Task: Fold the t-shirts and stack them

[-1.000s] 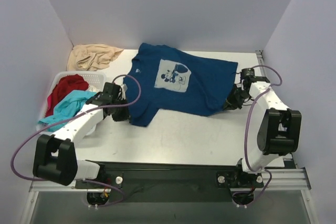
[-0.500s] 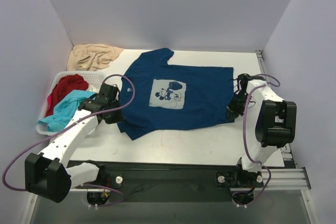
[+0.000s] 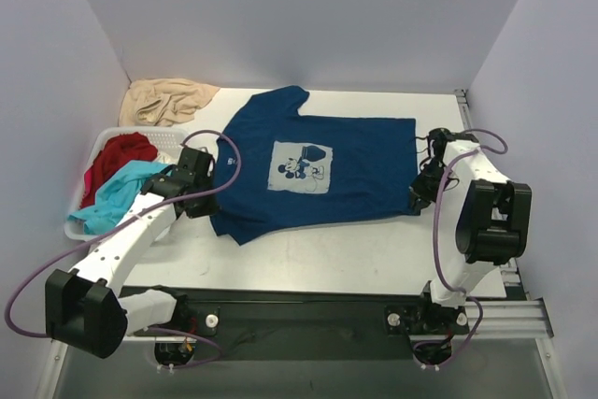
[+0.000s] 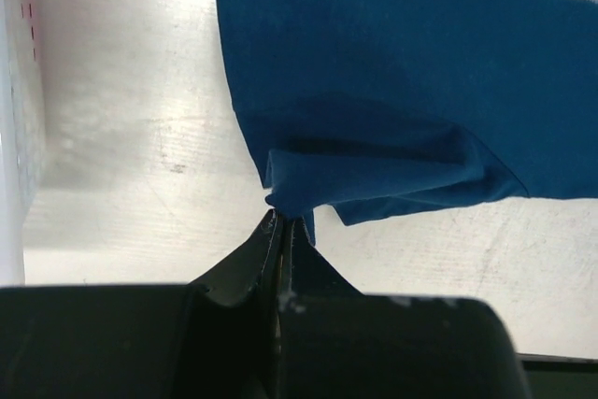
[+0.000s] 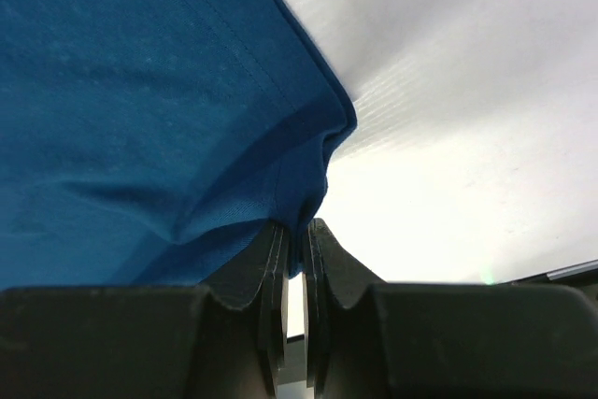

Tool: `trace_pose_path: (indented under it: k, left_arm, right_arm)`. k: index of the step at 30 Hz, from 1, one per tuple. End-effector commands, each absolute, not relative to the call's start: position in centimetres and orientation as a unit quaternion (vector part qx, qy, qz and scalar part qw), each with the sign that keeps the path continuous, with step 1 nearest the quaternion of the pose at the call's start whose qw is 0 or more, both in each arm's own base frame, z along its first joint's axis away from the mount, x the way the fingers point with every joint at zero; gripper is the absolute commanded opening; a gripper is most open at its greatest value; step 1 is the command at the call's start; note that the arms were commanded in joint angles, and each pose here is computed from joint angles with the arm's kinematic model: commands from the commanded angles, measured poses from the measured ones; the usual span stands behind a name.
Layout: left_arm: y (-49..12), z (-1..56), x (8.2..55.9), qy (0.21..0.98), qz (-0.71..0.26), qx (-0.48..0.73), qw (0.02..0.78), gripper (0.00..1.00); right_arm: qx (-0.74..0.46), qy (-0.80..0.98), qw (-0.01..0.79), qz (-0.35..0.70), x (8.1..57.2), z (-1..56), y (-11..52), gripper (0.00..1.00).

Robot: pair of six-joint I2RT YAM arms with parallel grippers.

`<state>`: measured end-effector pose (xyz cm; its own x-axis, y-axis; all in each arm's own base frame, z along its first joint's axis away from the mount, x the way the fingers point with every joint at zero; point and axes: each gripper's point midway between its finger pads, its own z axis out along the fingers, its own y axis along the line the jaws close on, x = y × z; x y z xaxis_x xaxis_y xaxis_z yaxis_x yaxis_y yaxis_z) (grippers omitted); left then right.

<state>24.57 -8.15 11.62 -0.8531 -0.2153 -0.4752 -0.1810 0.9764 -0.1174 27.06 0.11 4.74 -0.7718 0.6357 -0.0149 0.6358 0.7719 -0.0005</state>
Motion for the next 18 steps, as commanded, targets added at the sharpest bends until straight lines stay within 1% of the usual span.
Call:
trace_pose_path:
  k: [1,11,18]
  left_arm:
    - [-8.9,14.2,28.2,0.943,-0.046,-0.105,0.312,0.0]
    - [-10.0,16.2,33.4,0.921,-0.054,-0.103,0.372,0.0]
    - [-10.8,17.1,36.0,0.912,-0.058,-0.088,0.396,0.0]
  right_arm:
    - [0.365,0.93,0.041,-0.012,28.0,6.7,-1.4,0.0]
    - [0.371,0.924,0.092,0.029,32.4,6.8,-1.8,0.0]
    - [0.37,0.922,0.105,0.046,34.4,6.5,-1.7,0.0]
